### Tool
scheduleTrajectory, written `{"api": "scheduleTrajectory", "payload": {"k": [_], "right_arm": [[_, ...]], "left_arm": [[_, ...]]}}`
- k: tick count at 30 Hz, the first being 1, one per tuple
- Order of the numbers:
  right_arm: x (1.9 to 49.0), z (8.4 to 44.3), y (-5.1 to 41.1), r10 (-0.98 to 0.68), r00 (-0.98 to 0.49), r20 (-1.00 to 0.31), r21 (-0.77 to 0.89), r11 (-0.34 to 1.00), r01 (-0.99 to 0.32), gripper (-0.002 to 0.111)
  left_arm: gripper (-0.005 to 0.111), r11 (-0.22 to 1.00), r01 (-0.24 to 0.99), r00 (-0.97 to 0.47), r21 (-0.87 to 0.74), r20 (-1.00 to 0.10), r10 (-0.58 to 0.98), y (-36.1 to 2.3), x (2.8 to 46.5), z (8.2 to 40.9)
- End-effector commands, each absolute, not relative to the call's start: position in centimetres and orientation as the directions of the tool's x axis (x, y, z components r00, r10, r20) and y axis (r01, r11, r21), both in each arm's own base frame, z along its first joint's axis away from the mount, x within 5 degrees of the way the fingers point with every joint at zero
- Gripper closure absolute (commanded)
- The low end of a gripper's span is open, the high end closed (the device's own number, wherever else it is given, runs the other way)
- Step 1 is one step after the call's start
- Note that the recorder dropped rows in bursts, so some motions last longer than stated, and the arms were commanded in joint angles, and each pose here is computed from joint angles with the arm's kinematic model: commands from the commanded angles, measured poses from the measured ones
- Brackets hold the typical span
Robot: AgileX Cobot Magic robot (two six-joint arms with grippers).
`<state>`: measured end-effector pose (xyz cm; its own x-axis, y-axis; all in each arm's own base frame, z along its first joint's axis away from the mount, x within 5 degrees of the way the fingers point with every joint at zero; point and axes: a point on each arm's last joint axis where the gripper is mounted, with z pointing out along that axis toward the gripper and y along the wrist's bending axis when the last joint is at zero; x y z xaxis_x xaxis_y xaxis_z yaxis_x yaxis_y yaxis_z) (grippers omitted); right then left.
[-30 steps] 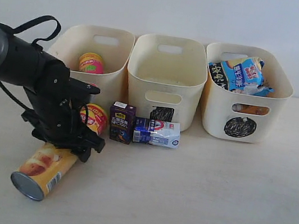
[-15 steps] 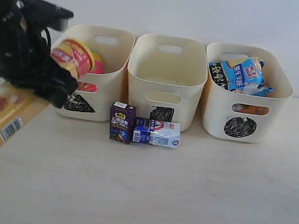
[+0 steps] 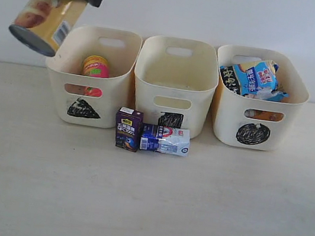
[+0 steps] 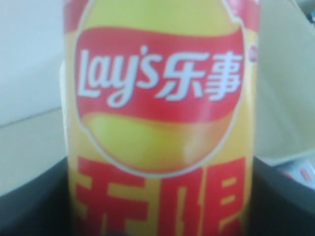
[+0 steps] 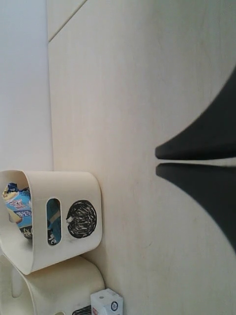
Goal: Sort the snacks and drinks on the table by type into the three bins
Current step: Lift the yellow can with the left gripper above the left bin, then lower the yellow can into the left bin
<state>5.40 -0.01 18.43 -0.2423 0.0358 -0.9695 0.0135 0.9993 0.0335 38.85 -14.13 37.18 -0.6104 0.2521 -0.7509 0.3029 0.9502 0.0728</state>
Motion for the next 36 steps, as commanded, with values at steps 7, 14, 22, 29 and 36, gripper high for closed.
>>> {"api": "scheduleTrajectory", "payload": {"k": [7,14,22,29,36], "right_arm": [[5.4,18.4,-0.1,0.037,-0.236,-0.971,0.033,0.999,0.023,0.108],[5.4,18.4,-0.1,0.037,-0.236,-0.971,0.033,0.999,0.023,0.108],[5.4,18.4,-0.1,0.037,-0.236,-0.971,0.033,0.999,0.023,0.108],[5.4,18.4,-0.1,0.037,-0.236,-0.971,0.033,0.999,0.023,0.108],[5.4,18.4,-0.1,0.037,-0.236,-0.971,0.033,0.999,0.023,0.108]], "left_arm": [[0.103,0.974,0.218,-0.563,0.067,-0.806,0.181,-13.3,48.0,34.4],[0.103,0.985,0.167,-0.561,0.037,-0.818,0.126,-12.0,52.1,30.9],[0.103,0.984,0.174,-0.549,0.027,-0.827,0.12,-12.6,54.1,27.7],[0.102,0.987,0.161,-0.594,0.013,-0.797,0.108,-12.6,54.5,25.7],[0.046,0.988,0.157,-0.619,-0.006,-0.78,0.094,-12.7,54.5,25.0]]}}
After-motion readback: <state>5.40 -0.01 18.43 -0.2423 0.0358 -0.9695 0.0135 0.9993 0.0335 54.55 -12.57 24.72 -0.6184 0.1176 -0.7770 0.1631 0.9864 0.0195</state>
